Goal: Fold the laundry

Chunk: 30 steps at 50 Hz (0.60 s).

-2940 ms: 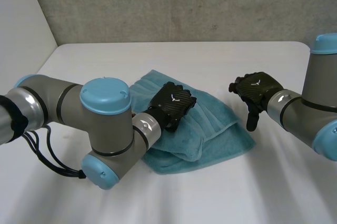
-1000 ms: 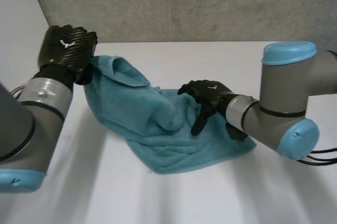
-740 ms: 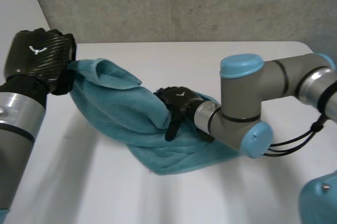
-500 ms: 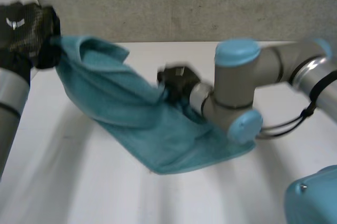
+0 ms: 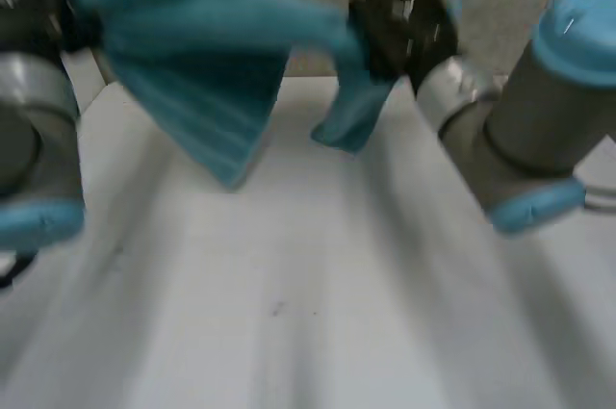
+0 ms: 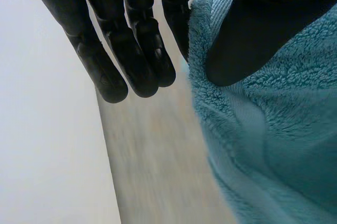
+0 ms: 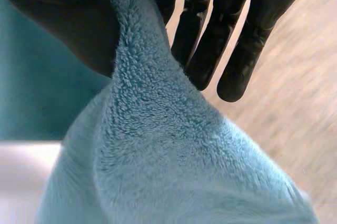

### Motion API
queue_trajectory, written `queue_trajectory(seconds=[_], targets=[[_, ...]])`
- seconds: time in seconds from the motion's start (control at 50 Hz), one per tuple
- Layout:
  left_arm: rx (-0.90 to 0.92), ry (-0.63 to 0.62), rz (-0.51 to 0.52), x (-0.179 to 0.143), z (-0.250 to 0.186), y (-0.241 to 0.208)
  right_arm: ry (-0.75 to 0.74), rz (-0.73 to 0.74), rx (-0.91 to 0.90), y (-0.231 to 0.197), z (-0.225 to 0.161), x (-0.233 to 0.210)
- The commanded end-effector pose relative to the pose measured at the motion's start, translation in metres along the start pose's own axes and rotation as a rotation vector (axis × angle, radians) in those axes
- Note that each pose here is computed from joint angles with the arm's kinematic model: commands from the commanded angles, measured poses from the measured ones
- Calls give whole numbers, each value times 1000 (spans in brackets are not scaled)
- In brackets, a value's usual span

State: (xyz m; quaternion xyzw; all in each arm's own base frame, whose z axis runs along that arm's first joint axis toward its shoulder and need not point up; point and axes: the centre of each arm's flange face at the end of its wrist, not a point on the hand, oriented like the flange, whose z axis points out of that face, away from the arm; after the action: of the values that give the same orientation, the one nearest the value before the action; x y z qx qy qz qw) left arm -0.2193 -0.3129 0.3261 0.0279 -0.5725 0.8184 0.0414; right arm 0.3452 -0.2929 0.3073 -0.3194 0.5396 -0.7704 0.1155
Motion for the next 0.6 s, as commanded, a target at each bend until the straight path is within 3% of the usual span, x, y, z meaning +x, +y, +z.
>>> queue_trajectory(seconds=[0.02,0.12,0.28,0.46,0.6], targets=[[-425,102,96,-8,-98,89,-166,-80,-351,83,-51,-41],[-606,88,141,-24,-131,104,-238,-66,-497,105,-70,-56],[-807,68,190,-43,-160,97,-234,-56,-532,104,-76,-47],[-722,162,146,-30,-148,76,-240,-48,-548,111,-83,-48],[-591,286,107,-10,-111,57,-241,-52,-541,114,-86,-52]])
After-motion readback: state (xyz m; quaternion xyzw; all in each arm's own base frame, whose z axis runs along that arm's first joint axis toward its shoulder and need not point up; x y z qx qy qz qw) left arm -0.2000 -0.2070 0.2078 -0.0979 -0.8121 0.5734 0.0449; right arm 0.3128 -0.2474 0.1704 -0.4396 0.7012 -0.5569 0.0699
